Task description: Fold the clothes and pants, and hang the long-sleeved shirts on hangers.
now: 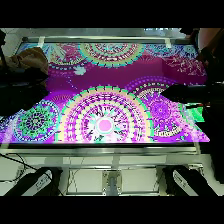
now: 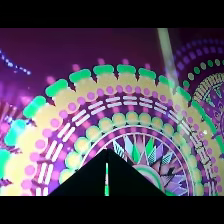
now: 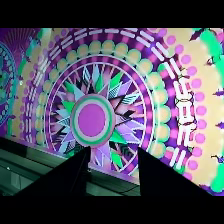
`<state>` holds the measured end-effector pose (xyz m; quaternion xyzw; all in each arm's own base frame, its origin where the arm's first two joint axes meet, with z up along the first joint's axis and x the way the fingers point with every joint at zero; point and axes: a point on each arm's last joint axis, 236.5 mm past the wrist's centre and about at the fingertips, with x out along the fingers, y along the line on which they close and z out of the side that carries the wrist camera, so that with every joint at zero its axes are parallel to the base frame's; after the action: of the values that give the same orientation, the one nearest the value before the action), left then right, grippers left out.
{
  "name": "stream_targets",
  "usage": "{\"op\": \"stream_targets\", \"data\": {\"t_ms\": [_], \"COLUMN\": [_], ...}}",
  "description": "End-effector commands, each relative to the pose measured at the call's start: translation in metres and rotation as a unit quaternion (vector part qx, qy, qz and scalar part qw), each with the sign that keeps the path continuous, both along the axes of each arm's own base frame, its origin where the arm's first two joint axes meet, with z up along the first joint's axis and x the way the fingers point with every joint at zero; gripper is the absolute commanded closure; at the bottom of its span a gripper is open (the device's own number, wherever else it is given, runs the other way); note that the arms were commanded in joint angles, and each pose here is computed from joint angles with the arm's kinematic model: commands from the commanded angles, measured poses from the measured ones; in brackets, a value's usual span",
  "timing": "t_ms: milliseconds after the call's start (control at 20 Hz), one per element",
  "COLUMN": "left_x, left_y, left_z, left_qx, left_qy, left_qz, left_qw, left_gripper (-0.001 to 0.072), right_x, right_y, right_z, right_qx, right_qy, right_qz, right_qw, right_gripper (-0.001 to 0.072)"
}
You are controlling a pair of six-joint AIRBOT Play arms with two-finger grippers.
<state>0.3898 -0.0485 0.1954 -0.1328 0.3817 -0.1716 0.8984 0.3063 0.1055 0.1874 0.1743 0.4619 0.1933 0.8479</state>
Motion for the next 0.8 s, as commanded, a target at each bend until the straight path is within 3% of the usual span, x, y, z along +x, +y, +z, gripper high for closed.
{"op": "stream_targets", "data": {"t_ms": [0,50,100,250,350,400,550,750], "left_x": [0.002,0.003,0.003,-0.003,-0.011,-0.014,-0.026,-0.008], "left_y": [0.008,0.017,0.031,0.128,0.217,0.249,0.306,0.318], "left_z": [-0.002,-0.003,-0.006,-0.024,-0.016,-0.013,-0.059,-0.161], "left_qx": [0.005,0.001,0.009,0.137,0.201,0.202,0.1,-0.08], "left_qy": [0.003,0.008,0.014,0.032,0.024,0.015,0.068,0.163], "left_qz": [0.016,0.037,0.059,0.161,0.302,0.358,0.47,0.478], "left_qw": [1.0,0.999,0.998,0.977,0.932,0.911,0.874,0.859], "left_gripper": [0.0496,0.0295,0.0232,0.0217,0.02,0.02,0.0196,0.0196], "right_x": [0.007,0.007,0.01,0.01,0.01,0.009,0.011,0.016], "right_y": [-0.001,-0.001,-0.002,-0.002,-0.001,0.0,0.003,0.002], "right_z": [0.005,0.005,0.006,0.006,0.006,0.007,0.01,0.014], "right_qx": [0.003,0.002,0.001,0.002,0.004,0.007,0.016,0.02], "right_qy": [-0.015,-0.017,-0.021,-0.022,-0.021,-0.021,-0.025,-0.036], "right_qz": [-0.008,-0.009,-0.012,-0.012,-0.012,-0.011,-0.01,-0.017], "right_qw": [1.0,1.0,1.0,1.0,1.0,1.0,1.0,0.999], "right_gripper": [0.035,0.035,0.035,0.035,0.035,0.035,0.035,0.0349]}}
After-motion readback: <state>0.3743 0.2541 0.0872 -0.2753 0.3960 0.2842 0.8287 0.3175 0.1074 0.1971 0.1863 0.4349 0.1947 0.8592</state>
